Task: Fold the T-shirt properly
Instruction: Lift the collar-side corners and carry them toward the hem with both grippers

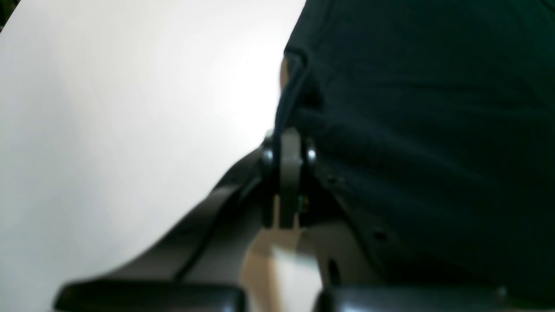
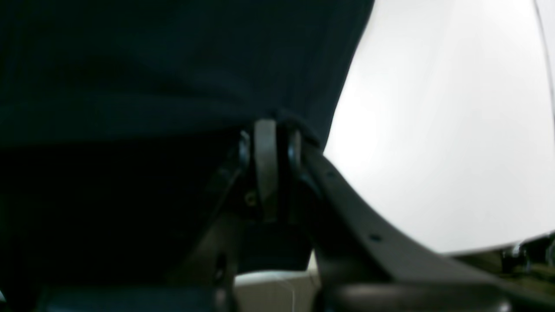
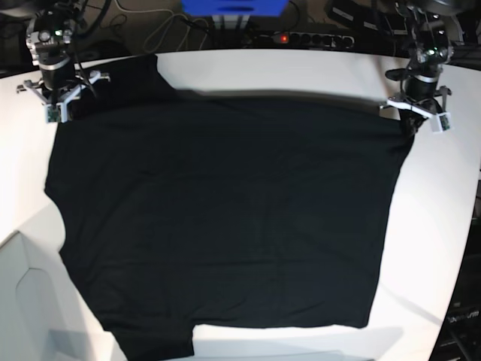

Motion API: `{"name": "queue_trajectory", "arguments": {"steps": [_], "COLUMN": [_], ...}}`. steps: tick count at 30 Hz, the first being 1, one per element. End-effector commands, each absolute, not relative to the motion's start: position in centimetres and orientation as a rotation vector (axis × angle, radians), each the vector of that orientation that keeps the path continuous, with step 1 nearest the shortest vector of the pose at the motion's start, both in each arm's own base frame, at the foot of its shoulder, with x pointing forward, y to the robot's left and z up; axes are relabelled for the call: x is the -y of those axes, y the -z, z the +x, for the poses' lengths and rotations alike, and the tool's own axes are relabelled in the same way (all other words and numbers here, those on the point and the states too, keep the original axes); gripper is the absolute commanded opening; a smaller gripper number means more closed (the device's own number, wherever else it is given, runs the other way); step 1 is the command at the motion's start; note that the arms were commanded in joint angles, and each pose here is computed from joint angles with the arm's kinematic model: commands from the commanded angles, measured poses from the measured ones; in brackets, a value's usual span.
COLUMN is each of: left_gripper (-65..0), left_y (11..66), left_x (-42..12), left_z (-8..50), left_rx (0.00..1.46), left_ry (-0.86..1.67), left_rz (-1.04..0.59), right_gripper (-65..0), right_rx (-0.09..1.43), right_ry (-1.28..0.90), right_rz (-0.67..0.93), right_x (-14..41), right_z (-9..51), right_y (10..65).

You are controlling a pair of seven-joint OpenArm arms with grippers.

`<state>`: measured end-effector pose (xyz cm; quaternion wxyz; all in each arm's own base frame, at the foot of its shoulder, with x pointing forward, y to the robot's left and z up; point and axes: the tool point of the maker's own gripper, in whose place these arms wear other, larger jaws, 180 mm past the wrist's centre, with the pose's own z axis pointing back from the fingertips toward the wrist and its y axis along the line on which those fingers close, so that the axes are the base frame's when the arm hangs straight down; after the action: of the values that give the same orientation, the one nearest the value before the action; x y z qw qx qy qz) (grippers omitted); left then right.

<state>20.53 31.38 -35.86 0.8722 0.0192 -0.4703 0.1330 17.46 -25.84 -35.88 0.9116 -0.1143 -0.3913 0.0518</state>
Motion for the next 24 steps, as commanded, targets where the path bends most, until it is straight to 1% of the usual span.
{"name": "queue_trajectory", "arguments": {"steps": [1, 6, 9, 15, 21, 24], "left_gripper": [-64.9, -64.9, -64.9, -64.9, -64.9, -64.9], "left_y": [34.1, 32.8, 32.0, 30.6, 31.7, 31.9], "left_x": [-31.7, -31.8, -31.9, -32.9, -32.8, -32.4], "left_z": [21.9, 24.2, 26.0, 30.1, 35.0, 37.1], "left_rx": [1.052, 1.114, 1.155, 1.234, 1.233, 1.232], "left_ry": [-0.265, -0.274, -0.283, -0.335, -0.38, -0.391], "left_rz": [0.05, 0.042, 0.031, 0.011, -0.049, -0.078], "right_gripper": [-65.0, -65.0, -65.0, -65.0, -65.0, -65.0], "right_rx": [0.855, 0.954, 0.989, 1.008, 1.017, 1.031], "right_ry": [-0.122, -0.126, -0.142, -0.219, -0.209, -0.182], "right_rz": [-0.247, -0.257, -0.253, -0.243, -0.194, -0.186], "right_x": [25.9, 26.0, 25.6, 25.0, 25.3, 26.2], "right_z": [18.4, 22.0, 24.6, 29.9, 35.4, 38.0], "right_y": [34.6, 32.5, 31.4, 30.2, 31.0, 30.4]}}
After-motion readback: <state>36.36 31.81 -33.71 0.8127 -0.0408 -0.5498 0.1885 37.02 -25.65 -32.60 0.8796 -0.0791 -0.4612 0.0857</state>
